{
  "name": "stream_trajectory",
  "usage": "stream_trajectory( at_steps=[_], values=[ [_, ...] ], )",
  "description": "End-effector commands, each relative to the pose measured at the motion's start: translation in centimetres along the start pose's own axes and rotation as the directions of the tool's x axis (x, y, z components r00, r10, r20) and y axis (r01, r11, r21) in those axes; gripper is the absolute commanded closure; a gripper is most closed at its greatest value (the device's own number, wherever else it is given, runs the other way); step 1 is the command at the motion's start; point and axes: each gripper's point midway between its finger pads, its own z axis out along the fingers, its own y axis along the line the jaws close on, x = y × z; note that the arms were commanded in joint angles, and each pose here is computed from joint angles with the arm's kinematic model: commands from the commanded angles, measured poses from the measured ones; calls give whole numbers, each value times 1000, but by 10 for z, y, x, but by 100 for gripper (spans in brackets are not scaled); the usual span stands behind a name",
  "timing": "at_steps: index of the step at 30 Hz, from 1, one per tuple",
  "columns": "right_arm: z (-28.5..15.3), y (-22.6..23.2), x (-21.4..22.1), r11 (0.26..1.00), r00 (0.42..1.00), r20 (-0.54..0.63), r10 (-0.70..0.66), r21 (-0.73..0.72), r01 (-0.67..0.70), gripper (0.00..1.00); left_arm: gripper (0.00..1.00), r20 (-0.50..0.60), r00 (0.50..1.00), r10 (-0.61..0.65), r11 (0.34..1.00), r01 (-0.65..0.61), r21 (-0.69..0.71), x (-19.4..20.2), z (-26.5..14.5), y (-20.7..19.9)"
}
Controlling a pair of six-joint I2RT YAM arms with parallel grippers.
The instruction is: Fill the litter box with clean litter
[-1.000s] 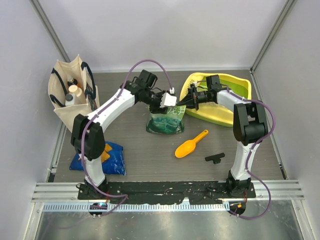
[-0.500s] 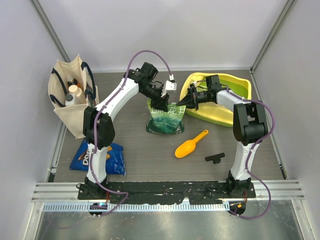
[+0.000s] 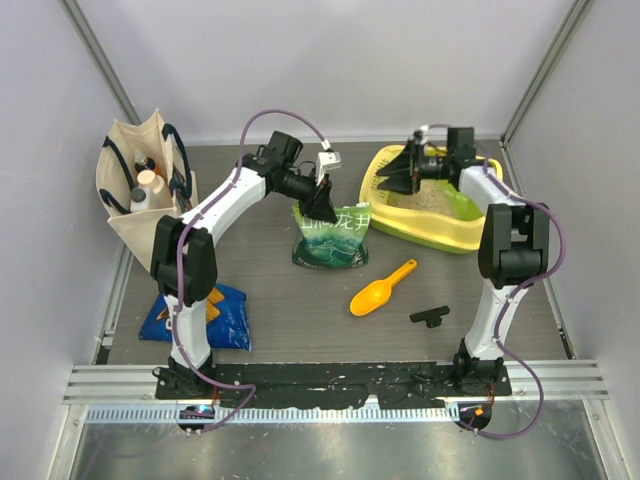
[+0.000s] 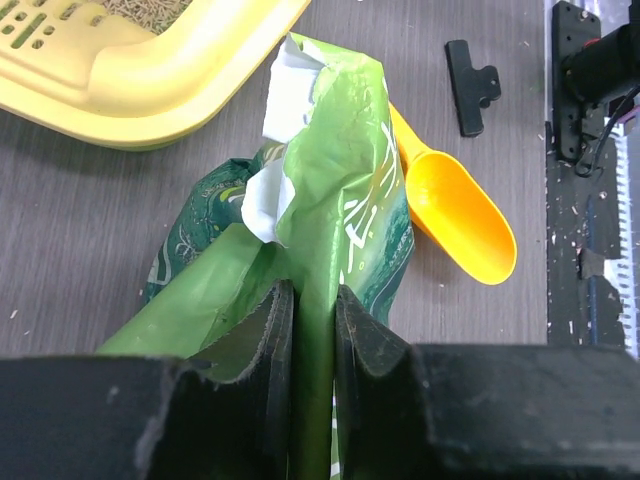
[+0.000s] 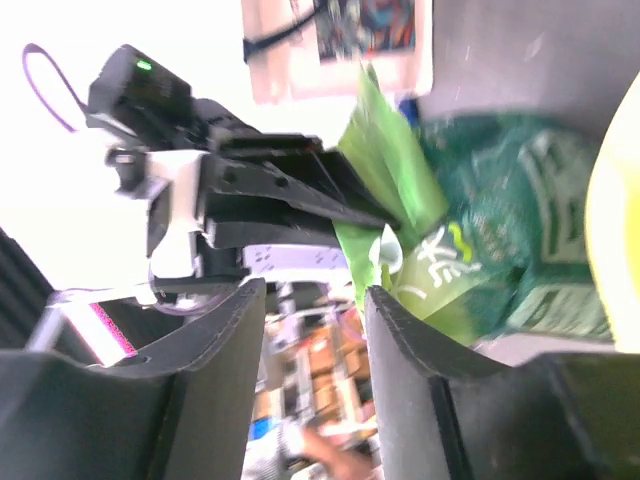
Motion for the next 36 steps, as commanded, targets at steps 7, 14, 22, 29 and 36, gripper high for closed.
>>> stream_trajectory(
  at_steps=[7, 14, 22, 29, 36],
  values=[
    [-42, 90, 14, 138, 136, 30, -990, 288, 948, 41, 100, 72, 993, -91, 993, 85, 81, -15, -12, -18],
    [3, 49, 85, -351, -335, -107, -936, 223, 910, 38, 100, 78, 992, -103, 988, 93, 122, -13, -19, -25],
    [25, 35, 83, -489, -481, -86, -872, 128, 863, 38, 100, 70, 992, -101, 981, 88, 173, -15, -25, -36],
    [39, 21, 88, -524, -523, -24, -852, 55, 850, 39, 100, 70, 988, -137, 972, 120, 203, -21, -26, -37],
    [48, 21, 93, -536, -537, 35, -843, 30, 843, 39, 100, 82, 984, -161, 965, 139, 221, -29, -27, -33]
  ],
)
